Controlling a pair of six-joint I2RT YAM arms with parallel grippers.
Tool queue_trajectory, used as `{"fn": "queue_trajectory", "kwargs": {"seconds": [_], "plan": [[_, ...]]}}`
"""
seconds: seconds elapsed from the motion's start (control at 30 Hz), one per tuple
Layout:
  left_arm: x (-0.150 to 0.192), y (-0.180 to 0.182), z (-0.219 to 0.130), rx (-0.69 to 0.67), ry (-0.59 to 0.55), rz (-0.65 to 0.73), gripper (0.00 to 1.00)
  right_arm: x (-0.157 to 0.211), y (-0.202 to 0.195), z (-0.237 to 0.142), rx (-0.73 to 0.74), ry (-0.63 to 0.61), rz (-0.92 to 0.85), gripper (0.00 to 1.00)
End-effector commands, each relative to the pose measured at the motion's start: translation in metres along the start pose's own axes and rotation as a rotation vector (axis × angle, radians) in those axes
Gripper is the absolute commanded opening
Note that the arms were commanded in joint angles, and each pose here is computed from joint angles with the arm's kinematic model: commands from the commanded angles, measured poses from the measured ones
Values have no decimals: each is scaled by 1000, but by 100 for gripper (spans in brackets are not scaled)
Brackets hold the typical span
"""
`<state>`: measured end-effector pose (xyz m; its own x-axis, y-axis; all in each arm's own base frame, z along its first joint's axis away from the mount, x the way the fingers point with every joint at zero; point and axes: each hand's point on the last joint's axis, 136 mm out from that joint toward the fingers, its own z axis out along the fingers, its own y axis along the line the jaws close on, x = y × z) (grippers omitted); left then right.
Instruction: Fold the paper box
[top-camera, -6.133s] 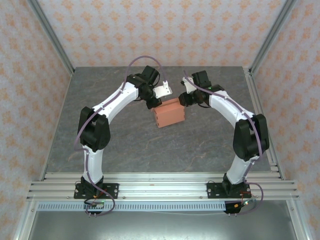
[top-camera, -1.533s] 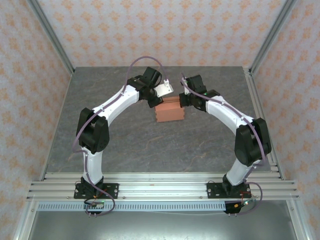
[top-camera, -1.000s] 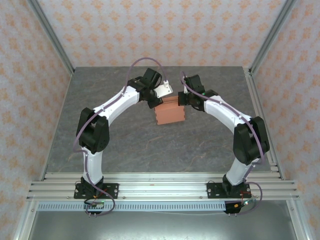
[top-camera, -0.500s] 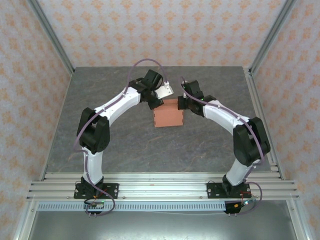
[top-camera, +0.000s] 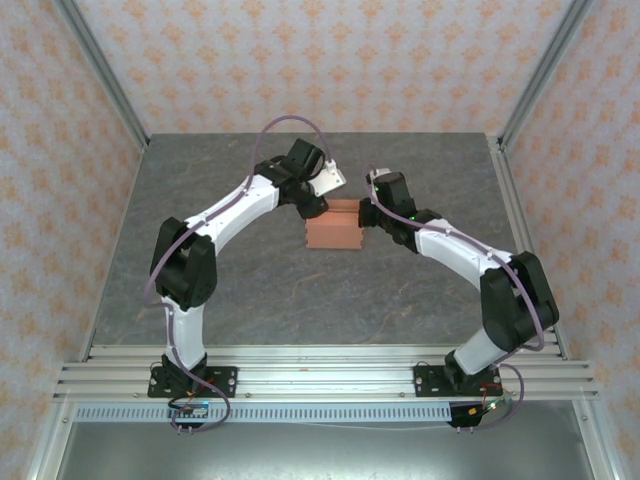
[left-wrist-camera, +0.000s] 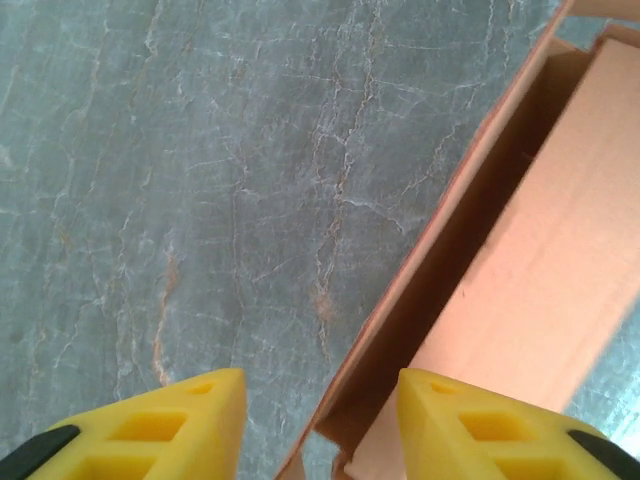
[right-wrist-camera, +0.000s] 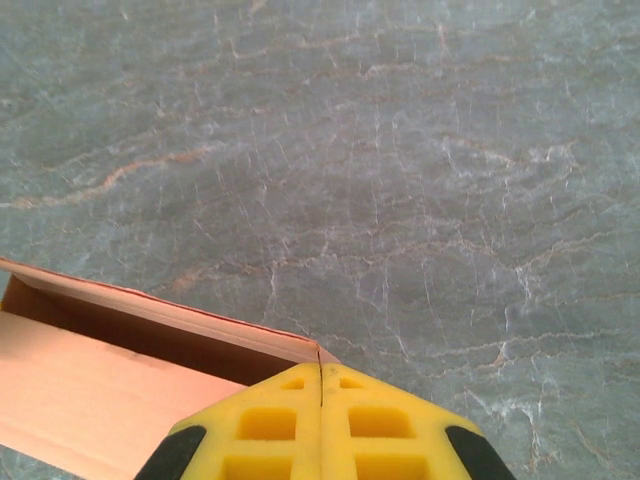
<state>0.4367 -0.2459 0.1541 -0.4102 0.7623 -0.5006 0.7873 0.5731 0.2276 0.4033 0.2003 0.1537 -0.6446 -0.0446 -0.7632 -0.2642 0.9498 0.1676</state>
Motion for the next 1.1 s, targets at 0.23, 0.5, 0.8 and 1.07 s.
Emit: {"fn": "queue_trajectory", "kwargs": {"seconds": [0.23,0.5,0.8,1.07], "plan": [[19,37,-63,-188,-56,-295,44,-16,10,-14,-47,-78,-29,0],[43,61,-36,-122,-34,-449,33,-16,13,-11,-59,-63,-46,0],[19,56,-9,110,-110,-336,31,-16,16,-6,-64,-44,-63,0],[21,50,-10,150,-92,-331,31,-18,16,-5,-59,-41,-70,0]]}}
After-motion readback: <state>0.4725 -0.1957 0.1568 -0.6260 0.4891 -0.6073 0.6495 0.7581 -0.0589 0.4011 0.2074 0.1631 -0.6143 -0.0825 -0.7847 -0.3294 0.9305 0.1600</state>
